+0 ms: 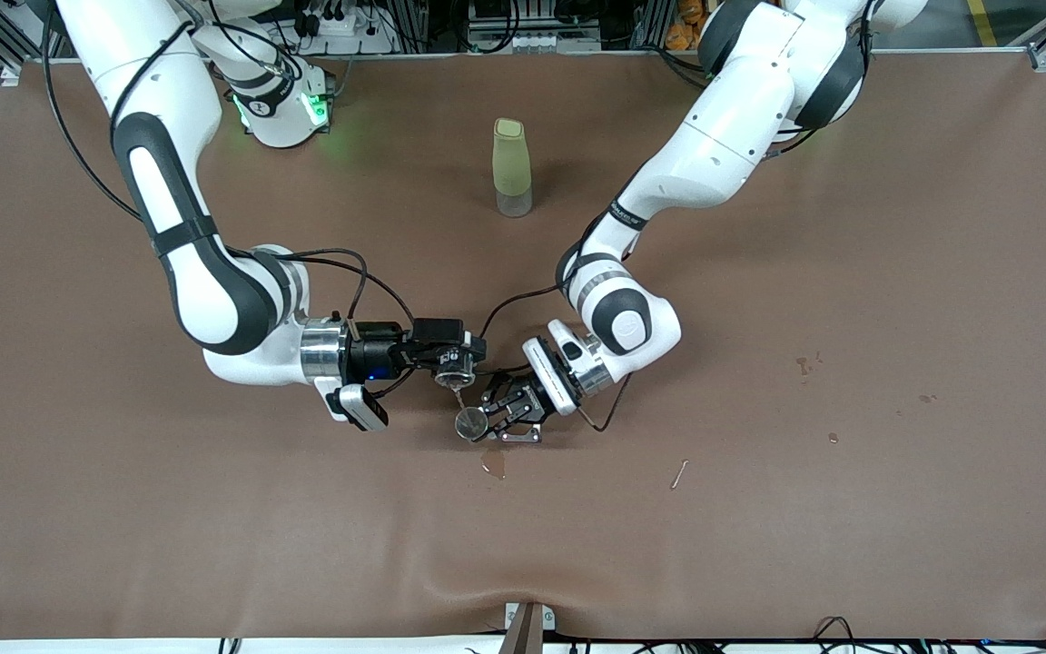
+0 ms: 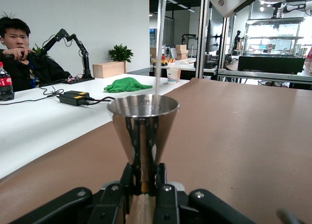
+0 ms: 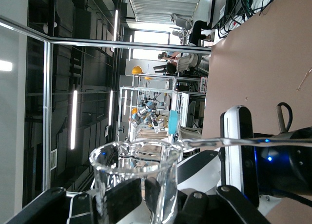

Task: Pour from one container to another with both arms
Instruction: 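Tilt the beaker with the right gripper to pour into the jigger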

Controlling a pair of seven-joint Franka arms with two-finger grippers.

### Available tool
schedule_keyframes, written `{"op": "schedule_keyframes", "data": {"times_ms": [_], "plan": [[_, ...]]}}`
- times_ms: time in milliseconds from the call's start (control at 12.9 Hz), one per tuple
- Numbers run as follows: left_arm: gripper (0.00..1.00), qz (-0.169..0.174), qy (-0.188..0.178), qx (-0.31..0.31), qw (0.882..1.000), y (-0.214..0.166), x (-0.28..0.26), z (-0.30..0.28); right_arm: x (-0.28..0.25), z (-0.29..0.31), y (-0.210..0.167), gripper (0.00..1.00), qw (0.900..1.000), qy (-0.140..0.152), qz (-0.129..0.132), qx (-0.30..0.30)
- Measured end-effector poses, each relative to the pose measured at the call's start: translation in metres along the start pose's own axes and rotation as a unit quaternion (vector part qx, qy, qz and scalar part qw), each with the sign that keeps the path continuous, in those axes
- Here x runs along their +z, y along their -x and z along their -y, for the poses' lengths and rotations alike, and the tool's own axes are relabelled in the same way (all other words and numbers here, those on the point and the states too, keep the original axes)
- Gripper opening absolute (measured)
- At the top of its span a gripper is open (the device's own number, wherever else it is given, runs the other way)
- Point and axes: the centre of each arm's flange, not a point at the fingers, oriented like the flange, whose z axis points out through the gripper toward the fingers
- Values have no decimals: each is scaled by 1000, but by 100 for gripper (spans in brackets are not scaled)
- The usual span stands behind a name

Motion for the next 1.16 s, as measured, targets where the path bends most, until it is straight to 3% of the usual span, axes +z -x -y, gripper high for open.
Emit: {"op": "schedule_keyframes", "data": {"times_ms": [699,1165], "plan": [[21,-3,3,0,1000,-1,2,-3,0,5,-1,11,998,-1,0,67],[21,-1,4,-1,1000,1,1,-3,-1,16,-5,11,991,-2,0,135]]}}
